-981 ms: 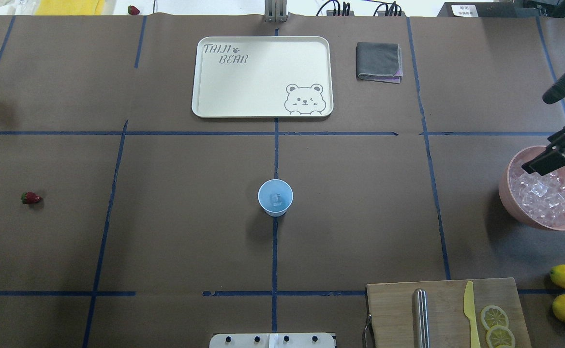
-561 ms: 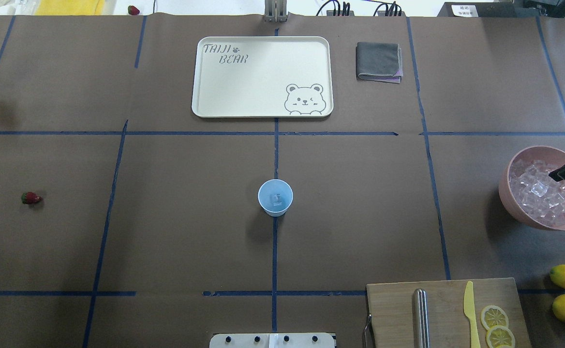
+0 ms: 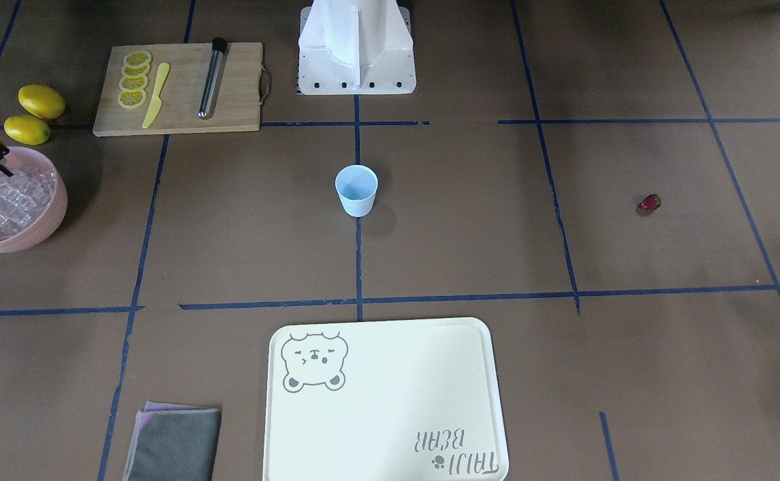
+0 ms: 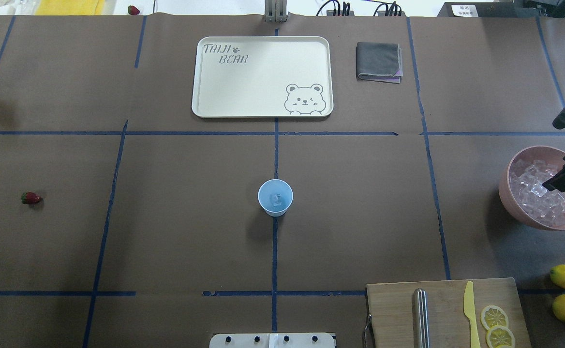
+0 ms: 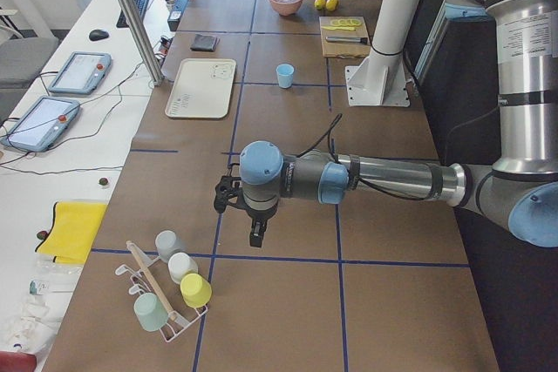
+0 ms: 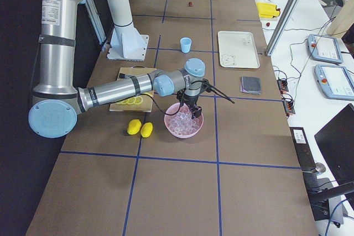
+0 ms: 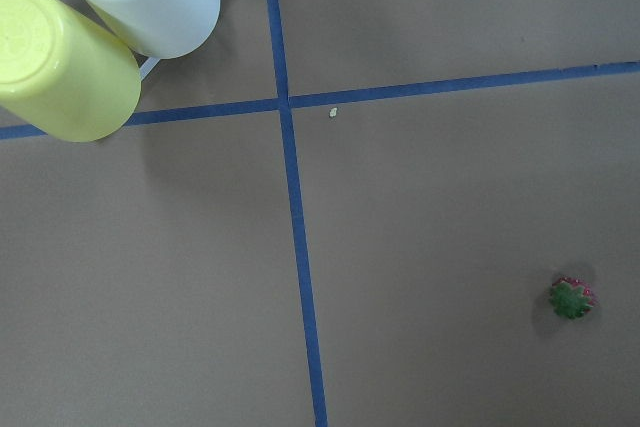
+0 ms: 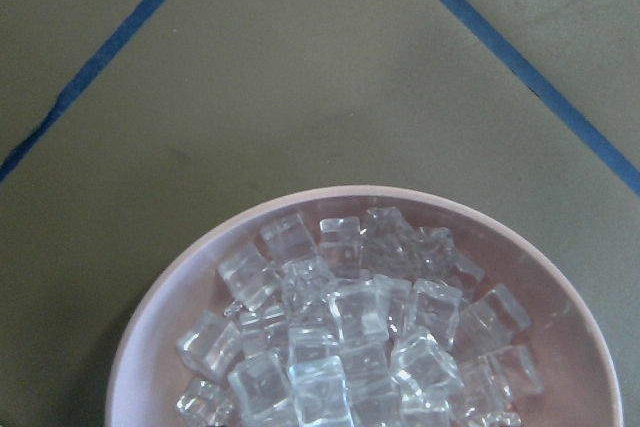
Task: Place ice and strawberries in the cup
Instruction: 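Lower the right gripper into the ice and grasp a cube, then carry the ice cube with the right gripper over the cup, then open the right gripper to release the ice into the cup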
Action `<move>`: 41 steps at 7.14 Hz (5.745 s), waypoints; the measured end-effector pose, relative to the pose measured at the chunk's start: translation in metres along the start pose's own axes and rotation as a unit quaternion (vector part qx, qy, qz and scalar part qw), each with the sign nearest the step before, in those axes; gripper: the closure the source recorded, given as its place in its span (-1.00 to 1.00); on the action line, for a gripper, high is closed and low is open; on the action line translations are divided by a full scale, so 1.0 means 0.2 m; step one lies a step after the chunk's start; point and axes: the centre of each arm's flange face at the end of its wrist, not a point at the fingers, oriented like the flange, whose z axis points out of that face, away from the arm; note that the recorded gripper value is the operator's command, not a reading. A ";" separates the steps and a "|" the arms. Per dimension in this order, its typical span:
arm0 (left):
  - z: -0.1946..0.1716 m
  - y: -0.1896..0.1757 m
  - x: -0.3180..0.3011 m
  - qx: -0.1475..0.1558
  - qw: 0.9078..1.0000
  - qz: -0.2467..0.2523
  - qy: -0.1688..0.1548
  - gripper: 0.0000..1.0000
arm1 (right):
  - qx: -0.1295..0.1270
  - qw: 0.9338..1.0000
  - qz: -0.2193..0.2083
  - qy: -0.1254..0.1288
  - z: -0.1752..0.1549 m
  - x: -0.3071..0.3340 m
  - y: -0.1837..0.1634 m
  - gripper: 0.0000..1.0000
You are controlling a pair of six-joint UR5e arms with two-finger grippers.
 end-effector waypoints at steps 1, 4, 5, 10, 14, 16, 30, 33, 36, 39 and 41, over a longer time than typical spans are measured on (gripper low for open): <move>0.00 0.00 0.00 0.000 1.000 0.000 0.000 -1.00 | -0.008 1.000 -0.007 -0.002 0.04 -0.03 -0.01 -0.74; 0.00 0.00 0.00 0.000 1.000 0.000 0.000 -1.00 | -0.023 1.000 -0.008 -0.004 0.12 -0.01 -0.01 -0.57; 0.00 0.00 0.00 0.000 1.000 0.000 0.000 -1.00 | -0.025 1.000 -0.008 -0.004 0.13 -0.01 -0.02 -0.54; 0.00 0.00 0.00 0.000 1.000 0.001 0.000 -1.00 | -0.034 0.999 -0.013 -0.008 0.19 -0.03 -0.04 0.96; 0.00 0.00 0.00 0.001 1.000 0.001 0.000 -1.00 | -0.025 1.000 -0.010 -0.007 0.14 -0.01 -0.06 0.95; 0.00 0.00 0.00 0.001 1.000 0.001 0.000 -1.00 | 0.000 1.000 0.018 0.003 0.00 0.08 -0.04 0.93; 0.00 0.00 0.00 0.000 1.000 0.000 0.001 -1.00 | 0.110 0.923 0.367 -0.022 -0.23 -2.02 -1.69 0.84; 0.00 0.00 0.00 -0.001 1.000 -0.001 0.001 -1.00 | 0.109 0.923 0.369 -0.021 -0.20 -2.15 -1.74 -0.76; 0.01 0.00 0.00 -0.001 1.000 -0.002 0.007 -1.00 | 0.114 0.923 0.368 -0.017 -0.20 -2.16 -1.75 -0.91; 0.01 0.00 0.00 -0.002 1.000 -0.002 0.012 -1.00 | 0.116 0.924 0.364 -0.016 -0.21 -2.14 -1.74 -0.98; 0.01 0.00 0.00 -0.003 1.000 -0.002 0.012 -1.00 | 0.120 0.932 0.341 -0.006 -0.22 -1.99 -1.68 -0.98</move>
